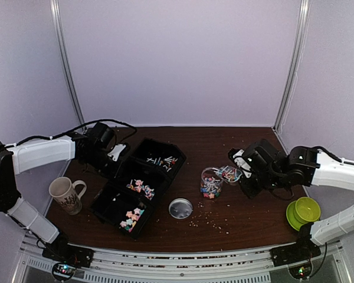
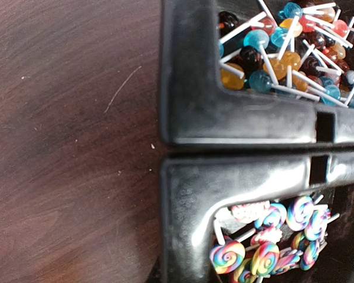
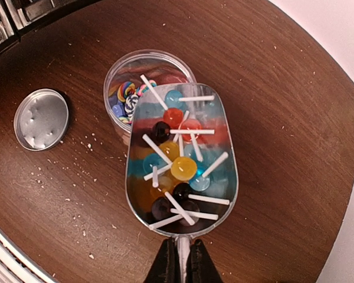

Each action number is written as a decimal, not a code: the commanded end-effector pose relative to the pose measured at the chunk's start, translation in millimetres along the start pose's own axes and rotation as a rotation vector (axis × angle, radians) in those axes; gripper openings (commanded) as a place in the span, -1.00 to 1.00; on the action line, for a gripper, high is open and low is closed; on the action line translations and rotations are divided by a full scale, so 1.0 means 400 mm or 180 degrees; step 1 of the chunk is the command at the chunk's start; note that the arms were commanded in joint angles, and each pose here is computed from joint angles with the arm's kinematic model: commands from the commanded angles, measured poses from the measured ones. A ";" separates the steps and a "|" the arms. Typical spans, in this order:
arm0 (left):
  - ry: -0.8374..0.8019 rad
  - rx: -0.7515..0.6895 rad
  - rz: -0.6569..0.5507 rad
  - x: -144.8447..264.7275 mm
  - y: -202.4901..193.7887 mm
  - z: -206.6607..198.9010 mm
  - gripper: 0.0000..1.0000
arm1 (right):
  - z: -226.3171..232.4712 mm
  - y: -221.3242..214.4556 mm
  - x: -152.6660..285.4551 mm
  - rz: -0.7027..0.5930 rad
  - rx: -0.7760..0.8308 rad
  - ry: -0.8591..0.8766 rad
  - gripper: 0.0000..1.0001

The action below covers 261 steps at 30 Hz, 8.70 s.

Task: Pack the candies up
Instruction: Place the fake candies in the packing box, then scoop the fake candies from the plate.

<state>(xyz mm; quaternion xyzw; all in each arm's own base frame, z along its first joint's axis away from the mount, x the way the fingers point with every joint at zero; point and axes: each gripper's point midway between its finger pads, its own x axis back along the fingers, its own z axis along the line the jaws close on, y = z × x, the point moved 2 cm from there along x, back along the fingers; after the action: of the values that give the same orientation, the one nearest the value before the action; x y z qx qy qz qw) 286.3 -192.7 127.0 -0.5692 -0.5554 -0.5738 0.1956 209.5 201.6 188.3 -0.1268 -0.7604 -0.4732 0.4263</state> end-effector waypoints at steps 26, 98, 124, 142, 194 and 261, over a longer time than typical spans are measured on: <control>-0.0198 -0.0036 -0.0446 0.057 0.094 -0.036 -1.00 | 0.022 0.005 0.033 0.0588 0.0449 0.0065 -1.00; -0.0143 -0.0018 0.0030 -0.020 0.047 -0.028 -1.00 | 0.200 0.263 0.044 -0.0028 0.0982 0.0204 -1.00; -0.0429 -0.0370 0.0097 -0.023 0.032 -0.116 -1.00 | 0.231 0.256 -0.104 0.0892 0.1836 -0.0367 -1.00; -0.0537 -0.0719 -0.0150 0.020 0.047 -0.185 -1.00 | 0.280 0.270 -0.231 0.1210 0.1995 -0.0290 -1.00; -0.0081 -0.0828 -0.1117 0.168 0.113 -0.163 -1.00 | 0.397 0.185 -0.473 0.1153 -0.0918 0.1347 -1.00; -0.0707 -0.0568 -0.1197 0.173 0.128 -0.168 -1.00 | 0.228 0.323 -0.429 -0.0968 -0.0109 0.0174 -1.00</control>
<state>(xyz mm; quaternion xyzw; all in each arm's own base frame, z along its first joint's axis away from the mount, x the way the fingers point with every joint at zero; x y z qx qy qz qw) 274.5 -198.1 147.9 -0.5313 -0.5521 -0.6285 0.1339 318.3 428.2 149.8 0.0764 -0.7257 -0.5513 0.4045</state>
